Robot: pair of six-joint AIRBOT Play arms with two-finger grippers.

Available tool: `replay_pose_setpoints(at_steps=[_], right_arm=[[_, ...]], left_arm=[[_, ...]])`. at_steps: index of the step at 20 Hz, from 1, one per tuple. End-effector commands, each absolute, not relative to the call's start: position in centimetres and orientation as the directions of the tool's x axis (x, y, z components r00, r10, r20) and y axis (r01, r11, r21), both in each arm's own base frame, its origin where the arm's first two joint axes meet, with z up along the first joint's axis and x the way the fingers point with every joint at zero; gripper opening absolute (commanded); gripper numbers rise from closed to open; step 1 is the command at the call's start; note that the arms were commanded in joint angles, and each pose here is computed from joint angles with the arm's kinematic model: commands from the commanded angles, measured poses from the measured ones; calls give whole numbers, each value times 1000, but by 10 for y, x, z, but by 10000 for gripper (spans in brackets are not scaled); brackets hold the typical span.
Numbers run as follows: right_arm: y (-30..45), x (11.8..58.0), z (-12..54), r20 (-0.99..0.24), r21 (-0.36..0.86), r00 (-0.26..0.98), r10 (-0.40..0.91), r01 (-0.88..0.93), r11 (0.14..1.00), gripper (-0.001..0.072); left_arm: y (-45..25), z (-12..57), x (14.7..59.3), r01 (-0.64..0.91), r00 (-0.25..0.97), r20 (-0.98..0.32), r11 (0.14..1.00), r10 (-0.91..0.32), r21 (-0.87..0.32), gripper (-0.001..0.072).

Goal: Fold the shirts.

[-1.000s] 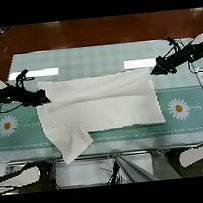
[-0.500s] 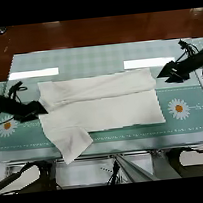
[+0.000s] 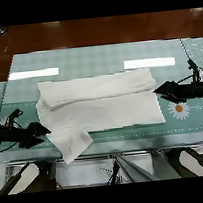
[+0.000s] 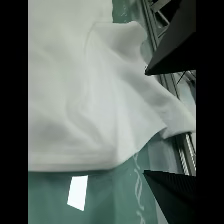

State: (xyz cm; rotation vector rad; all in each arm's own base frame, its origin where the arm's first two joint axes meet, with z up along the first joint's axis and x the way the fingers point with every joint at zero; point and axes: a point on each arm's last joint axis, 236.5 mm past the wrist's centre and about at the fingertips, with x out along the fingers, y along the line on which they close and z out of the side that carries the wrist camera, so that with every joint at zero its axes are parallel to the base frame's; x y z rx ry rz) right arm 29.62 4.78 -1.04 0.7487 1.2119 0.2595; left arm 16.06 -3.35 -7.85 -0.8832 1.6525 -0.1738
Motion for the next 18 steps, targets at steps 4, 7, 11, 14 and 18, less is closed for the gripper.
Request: replay_pose_setpoints(at_steps=[4,7,11,14,18], right_arm=[[51,295,-12,-732,659,397,554,204,724,623],[51,295,-12,-732,659,397,554,205,724,623],[50,296,-12,-732,657,401,550,205,725,623],[48,299,-12,-733,655,411,542,211,725,623],[47,300,-12,-733,654,418,537,219,724,623]], left_arm=[[-55,-83,149,-429,-98,-744,702,-661,-568,702],[-48,-92,155,-468,-74,-775,708,-628,-529,702],[-51,-97,151,-493,-110,-753,693,-649,-526,702],[-61,-104,147,-486,-160,-744,708,-649,-513,702],[-78,-114,170,-451,-92,-769,715,-632,-534,647]])
